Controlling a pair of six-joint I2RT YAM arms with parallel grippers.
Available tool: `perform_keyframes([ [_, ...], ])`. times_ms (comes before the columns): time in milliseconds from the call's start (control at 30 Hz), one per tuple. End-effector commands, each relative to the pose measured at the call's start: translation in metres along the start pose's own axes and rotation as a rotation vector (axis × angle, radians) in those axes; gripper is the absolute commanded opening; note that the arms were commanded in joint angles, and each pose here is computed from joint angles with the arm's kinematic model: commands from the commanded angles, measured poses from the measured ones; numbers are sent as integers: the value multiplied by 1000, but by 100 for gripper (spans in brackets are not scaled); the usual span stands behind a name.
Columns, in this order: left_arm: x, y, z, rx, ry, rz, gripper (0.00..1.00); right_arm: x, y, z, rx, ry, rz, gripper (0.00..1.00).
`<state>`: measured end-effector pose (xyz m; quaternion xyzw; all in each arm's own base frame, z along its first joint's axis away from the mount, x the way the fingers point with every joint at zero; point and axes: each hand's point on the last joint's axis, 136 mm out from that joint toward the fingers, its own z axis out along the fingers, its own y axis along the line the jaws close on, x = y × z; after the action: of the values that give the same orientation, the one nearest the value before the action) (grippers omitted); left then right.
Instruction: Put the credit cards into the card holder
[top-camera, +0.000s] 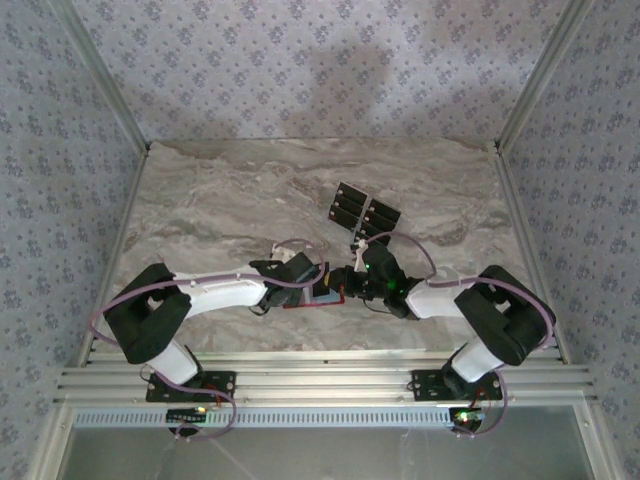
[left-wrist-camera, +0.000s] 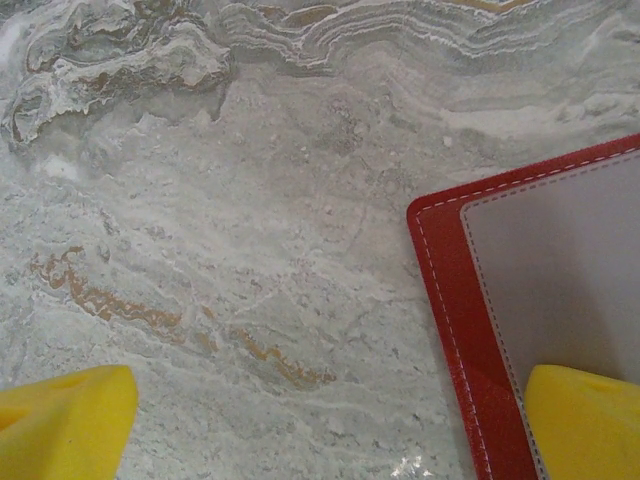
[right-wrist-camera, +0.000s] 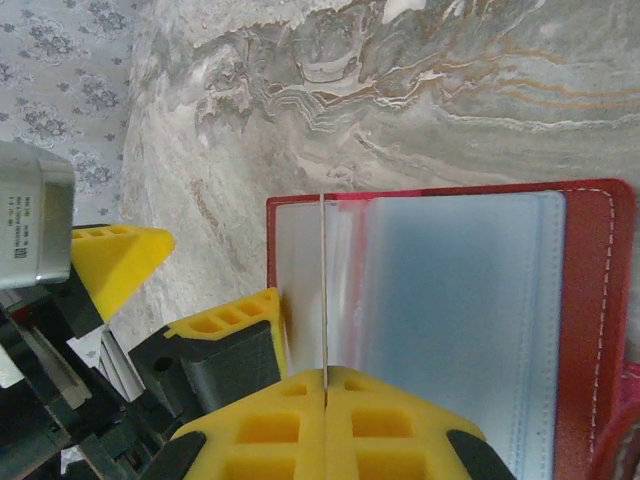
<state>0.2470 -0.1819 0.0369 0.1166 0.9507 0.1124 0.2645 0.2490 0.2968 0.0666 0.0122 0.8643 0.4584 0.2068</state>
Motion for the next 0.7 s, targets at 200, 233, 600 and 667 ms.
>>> perform_keyframes([
  [200, 20, 19, 8, -71, 65, 61, 100, -4, 9, 15, -93, 23, 1, 0],
  [233, 21, 19, 9, -72, 67, 61, 100, -3, 8, 17, -97, 26, 7, 0],
  [600, 20, 19, 9, -74, 63, 61, 100, 3, -1, 22, -102, 41, 47, 0],
  [667, 18, 21, 7, -83, 58, 60, 100, 3, -3, 22, -95, 38, 55, 0],
])
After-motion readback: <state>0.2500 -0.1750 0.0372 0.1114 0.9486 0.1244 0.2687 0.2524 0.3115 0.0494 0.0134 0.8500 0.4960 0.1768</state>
